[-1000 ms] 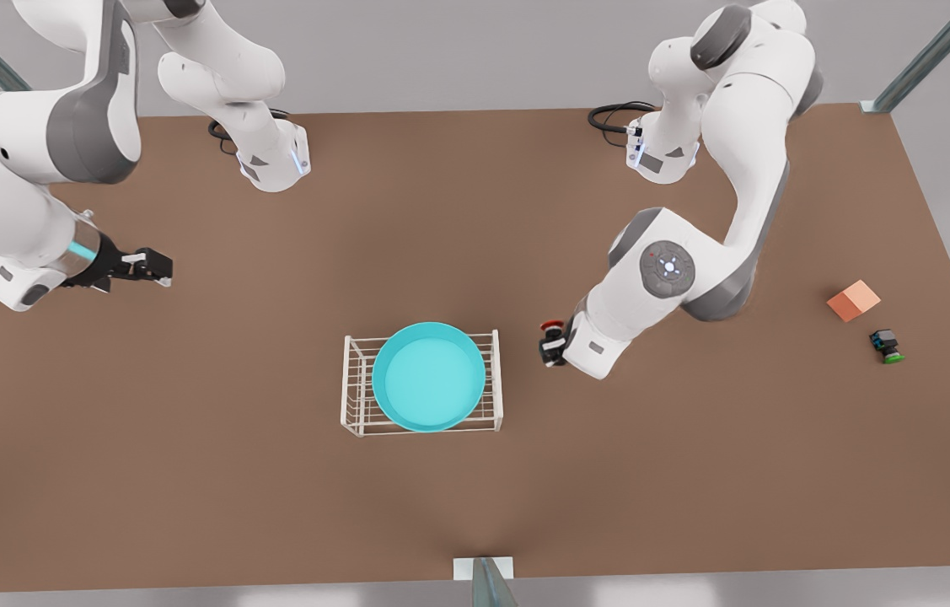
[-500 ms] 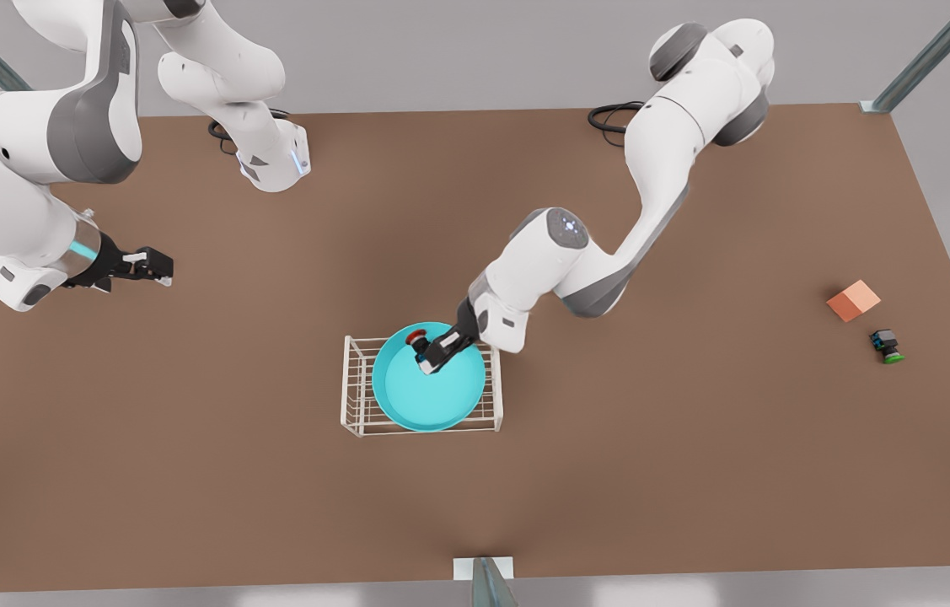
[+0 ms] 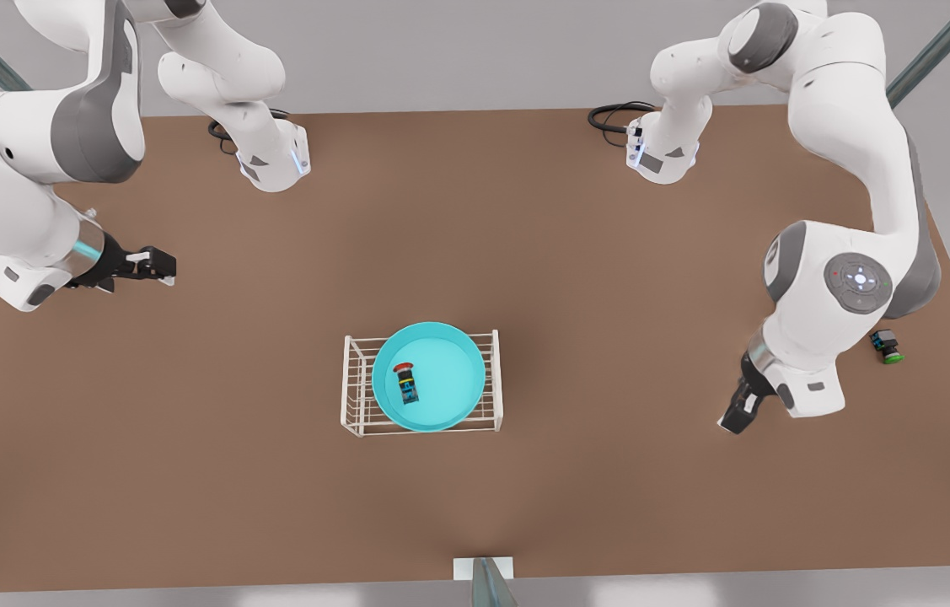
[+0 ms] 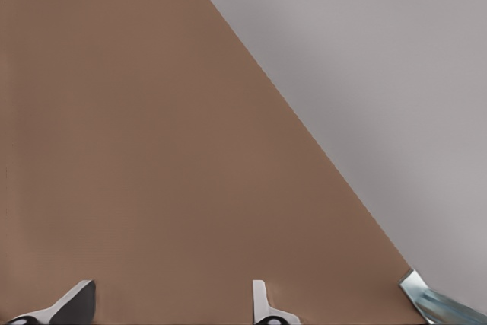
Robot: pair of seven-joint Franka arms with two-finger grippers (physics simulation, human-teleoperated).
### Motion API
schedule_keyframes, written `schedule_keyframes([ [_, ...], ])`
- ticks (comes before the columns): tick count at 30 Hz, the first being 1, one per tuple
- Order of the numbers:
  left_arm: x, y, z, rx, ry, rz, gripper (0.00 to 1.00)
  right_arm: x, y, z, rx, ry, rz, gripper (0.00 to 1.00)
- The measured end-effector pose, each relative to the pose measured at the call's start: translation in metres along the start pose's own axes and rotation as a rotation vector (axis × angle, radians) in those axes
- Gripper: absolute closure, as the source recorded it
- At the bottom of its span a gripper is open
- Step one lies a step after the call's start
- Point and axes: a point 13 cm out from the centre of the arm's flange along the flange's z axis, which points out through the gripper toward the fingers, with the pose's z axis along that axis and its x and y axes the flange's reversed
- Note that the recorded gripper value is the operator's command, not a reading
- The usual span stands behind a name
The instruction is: Place the plate on the shelf with right arm and place the red button switch in the plate with left arm
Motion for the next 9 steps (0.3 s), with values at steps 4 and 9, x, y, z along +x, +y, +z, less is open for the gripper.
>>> schedule_keyframes([
  [4,0.002,0.031,0.008,-0.110,0.044,0.147,0.00,0.000,-0.004,0.000,-0.003,0.001,0.007,0.00],
  [9,0.009,0.048,0.012,-0.171,0.087,0.298,0.00,0.000,0.004,0.001,-0.003,0.002,-0.007,0.00],
])
